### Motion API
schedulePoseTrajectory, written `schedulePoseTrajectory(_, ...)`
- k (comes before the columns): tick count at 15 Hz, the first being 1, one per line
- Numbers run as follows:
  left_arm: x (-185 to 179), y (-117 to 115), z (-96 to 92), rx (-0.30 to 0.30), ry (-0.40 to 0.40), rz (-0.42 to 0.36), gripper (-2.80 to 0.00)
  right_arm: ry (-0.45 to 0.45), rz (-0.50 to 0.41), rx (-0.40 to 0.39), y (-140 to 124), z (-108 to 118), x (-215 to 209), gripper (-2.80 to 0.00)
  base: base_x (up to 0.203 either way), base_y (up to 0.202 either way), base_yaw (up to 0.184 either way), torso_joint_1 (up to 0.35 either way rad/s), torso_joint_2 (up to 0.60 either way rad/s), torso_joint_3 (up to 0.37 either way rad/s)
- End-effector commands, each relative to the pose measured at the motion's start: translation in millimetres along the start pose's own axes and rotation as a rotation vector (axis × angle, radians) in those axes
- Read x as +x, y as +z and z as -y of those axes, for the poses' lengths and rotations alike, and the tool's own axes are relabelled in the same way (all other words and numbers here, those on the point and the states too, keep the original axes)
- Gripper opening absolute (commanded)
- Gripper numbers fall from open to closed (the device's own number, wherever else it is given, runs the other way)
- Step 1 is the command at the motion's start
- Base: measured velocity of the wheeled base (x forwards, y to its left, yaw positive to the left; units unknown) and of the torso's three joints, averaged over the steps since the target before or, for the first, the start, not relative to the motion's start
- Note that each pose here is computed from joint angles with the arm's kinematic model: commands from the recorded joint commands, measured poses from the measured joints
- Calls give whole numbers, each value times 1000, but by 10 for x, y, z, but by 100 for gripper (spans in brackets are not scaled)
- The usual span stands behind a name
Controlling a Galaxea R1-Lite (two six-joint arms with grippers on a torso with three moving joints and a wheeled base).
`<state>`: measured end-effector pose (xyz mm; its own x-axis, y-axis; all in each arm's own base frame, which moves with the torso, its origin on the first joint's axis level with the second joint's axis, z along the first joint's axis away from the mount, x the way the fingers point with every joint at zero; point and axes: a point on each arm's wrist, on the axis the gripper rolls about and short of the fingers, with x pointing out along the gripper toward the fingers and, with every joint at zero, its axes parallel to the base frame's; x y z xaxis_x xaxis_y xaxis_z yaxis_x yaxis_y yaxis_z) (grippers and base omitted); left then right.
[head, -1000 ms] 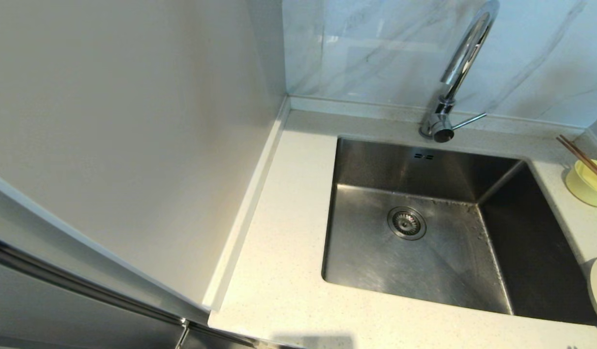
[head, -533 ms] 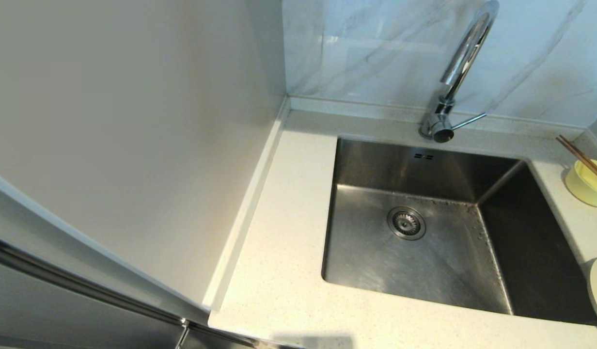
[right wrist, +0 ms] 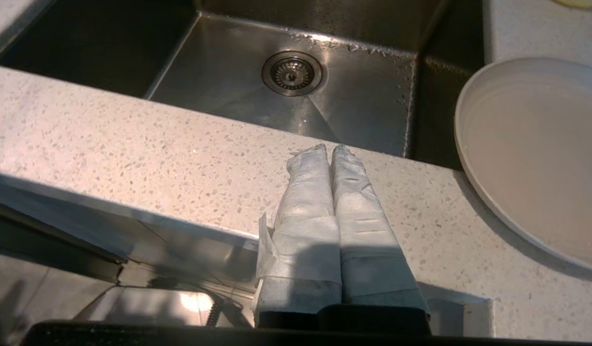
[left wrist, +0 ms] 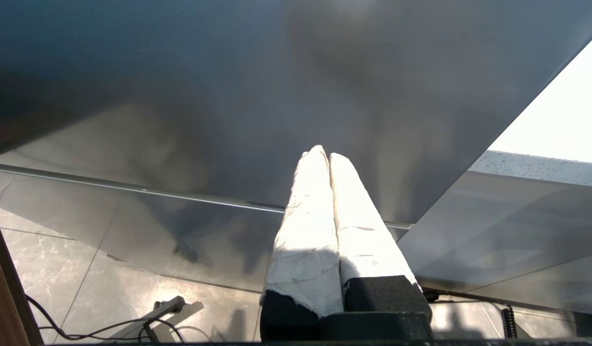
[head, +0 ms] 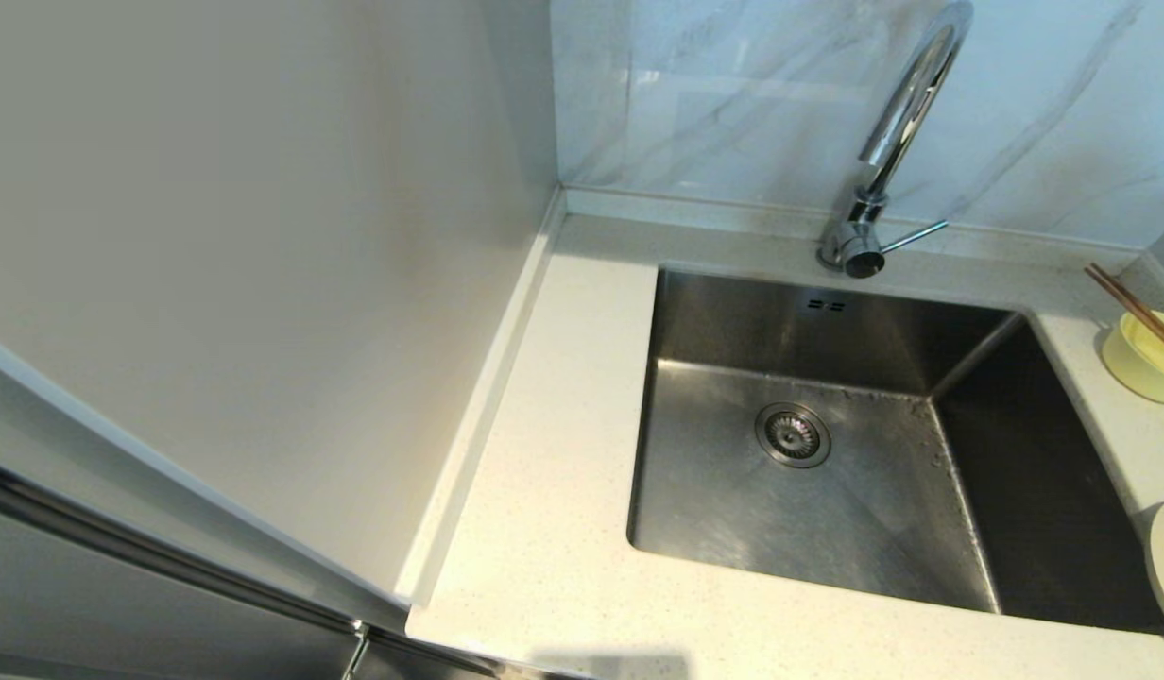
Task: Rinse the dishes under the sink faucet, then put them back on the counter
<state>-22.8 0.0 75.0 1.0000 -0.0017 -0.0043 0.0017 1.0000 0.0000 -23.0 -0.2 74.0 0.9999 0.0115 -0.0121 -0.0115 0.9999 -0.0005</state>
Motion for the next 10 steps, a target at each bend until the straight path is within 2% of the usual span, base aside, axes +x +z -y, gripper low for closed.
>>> schedulePoseTrajectory(1,0,0,0,0,0,0,-280,-24,-17,20,-29,6,10,-280,0,0,0,0,0,0)
schedulePoseTrajectory(10,0,0,0,0,0,0,-280,-35,-15,39,-25,8,9,-280,0,0,0,0,0,0)
